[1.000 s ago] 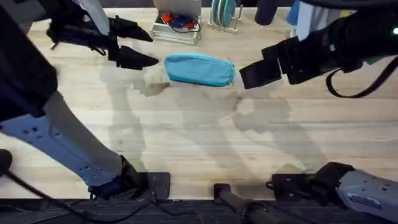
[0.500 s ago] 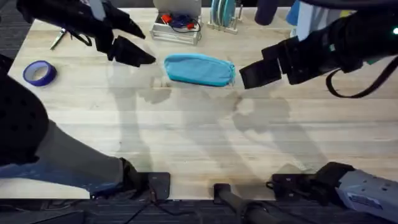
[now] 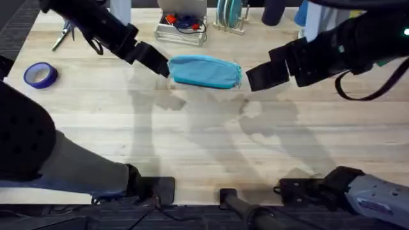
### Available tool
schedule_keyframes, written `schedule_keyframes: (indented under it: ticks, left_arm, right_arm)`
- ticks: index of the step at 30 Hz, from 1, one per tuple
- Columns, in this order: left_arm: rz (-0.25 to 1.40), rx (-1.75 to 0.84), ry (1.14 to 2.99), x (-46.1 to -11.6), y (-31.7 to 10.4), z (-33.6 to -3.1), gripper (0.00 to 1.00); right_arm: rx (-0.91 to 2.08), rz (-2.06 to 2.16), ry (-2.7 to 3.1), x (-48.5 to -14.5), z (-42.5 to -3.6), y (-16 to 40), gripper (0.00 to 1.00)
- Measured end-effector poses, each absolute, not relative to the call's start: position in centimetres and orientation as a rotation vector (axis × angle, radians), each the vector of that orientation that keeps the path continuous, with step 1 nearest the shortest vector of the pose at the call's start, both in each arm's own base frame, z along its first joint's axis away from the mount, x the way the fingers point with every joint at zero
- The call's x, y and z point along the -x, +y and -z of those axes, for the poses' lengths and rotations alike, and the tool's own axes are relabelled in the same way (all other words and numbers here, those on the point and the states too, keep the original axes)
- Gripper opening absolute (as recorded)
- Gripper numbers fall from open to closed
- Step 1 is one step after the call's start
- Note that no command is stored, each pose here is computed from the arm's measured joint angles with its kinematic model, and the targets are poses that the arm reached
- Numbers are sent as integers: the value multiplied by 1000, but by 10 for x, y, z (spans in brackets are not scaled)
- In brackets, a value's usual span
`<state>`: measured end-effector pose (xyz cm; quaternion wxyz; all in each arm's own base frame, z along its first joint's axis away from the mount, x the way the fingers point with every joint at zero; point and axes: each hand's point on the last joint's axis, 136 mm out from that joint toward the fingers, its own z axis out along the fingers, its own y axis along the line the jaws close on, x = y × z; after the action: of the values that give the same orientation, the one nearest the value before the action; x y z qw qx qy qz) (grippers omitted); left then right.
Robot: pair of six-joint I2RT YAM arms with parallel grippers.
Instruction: Unzip the bag, pick up the pens from the table one at a time and place them inside, then zip the bag closed.
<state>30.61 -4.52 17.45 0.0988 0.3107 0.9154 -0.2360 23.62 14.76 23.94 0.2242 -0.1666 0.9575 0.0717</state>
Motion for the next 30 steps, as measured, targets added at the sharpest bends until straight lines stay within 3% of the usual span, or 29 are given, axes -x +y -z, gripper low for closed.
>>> schedule_keyframes:
  ticks: [9, 20, 30]
  left_arm:
    - [713, -887, 2620, -302, -53, -188, 999]
    - [584, -716, 2494, -267, -49, -183, 999]
    - [455, -709, 2381, -244, -49, -203, 997]
  right_arm:
    - [460, -198, 2642, -236, -239, 148, 998]
    - [460, -198, 2643, -236, -239, 148, 998]
    - [460, -198, 2643, -236, -239, 148, 998]
